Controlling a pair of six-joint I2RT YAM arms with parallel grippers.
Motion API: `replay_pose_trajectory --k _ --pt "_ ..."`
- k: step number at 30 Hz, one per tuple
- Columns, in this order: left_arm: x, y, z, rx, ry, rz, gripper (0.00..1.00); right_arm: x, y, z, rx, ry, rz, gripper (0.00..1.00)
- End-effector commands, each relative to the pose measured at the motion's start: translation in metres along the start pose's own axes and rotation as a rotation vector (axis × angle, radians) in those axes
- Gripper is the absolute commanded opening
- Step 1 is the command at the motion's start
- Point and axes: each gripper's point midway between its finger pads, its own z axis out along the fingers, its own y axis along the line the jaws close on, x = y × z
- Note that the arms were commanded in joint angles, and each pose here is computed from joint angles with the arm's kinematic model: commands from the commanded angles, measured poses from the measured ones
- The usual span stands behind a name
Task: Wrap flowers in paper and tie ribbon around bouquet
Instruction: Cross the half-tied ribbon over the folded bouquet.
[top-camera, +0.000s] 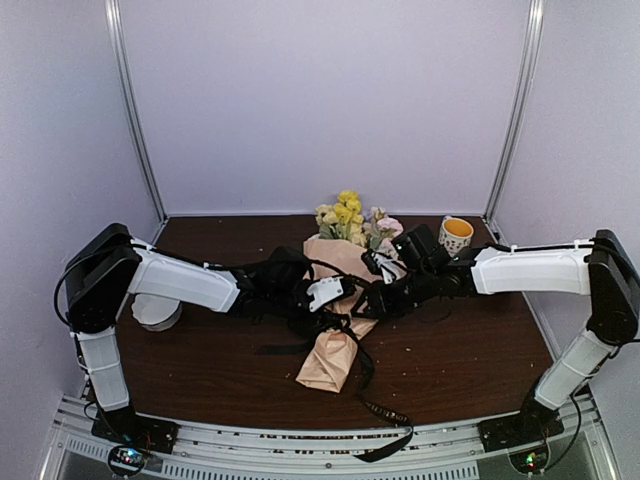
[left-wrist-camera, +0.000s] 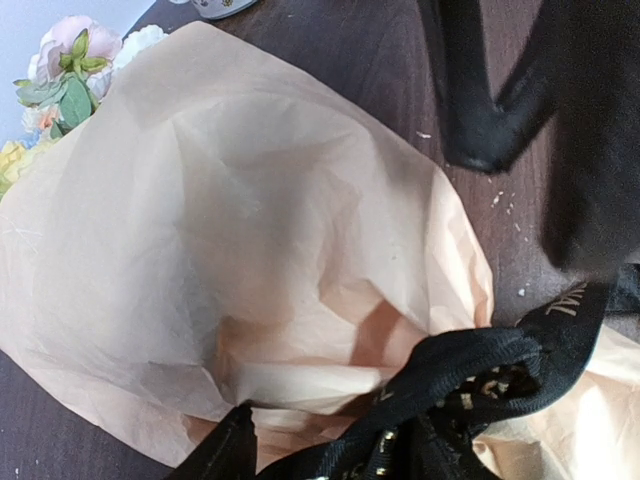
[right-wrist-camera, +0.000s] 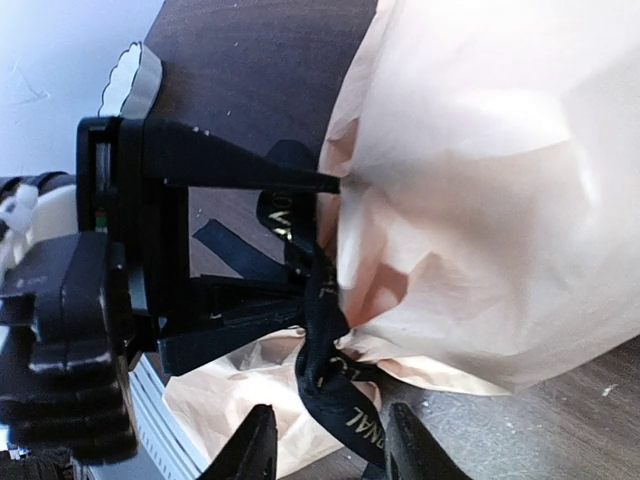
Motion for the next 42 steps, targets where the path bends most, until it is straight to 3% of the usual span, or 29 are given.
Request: replay_pose_trajectory --k 1,5,11,19,42 --pt "-0.01 0.007 0.003 -0.026 -0.026 -0.006 0.55 -0.014 -0.019 -0.016 0.059 -0.074 0.038 0.3" --pt "-0.009 0.007 0.003 -0.03 -0.023 -0.011 0.55 -0.008 -0.022 0.002 0.037 -0.037 0.057 0.15" --pt "-0.011 0.01 0.0 -0.04 -0.032 -0.015 0.55 -0.003 -0.006 0.026 -0.028 0.007 0.033 0.08" --pt "-0.012 0.01 0.001 -0.037 -0.055 -0.038 0.55 -0.009 0.011 0.045 -0.152 0.006 0.02 0.13" --pt "-0.006 0.017 -0.002 -0.024 -0.06 -0.092 0.55 -0.018 0.014 0.059 -0.195 -0.021 0.056 0.18"
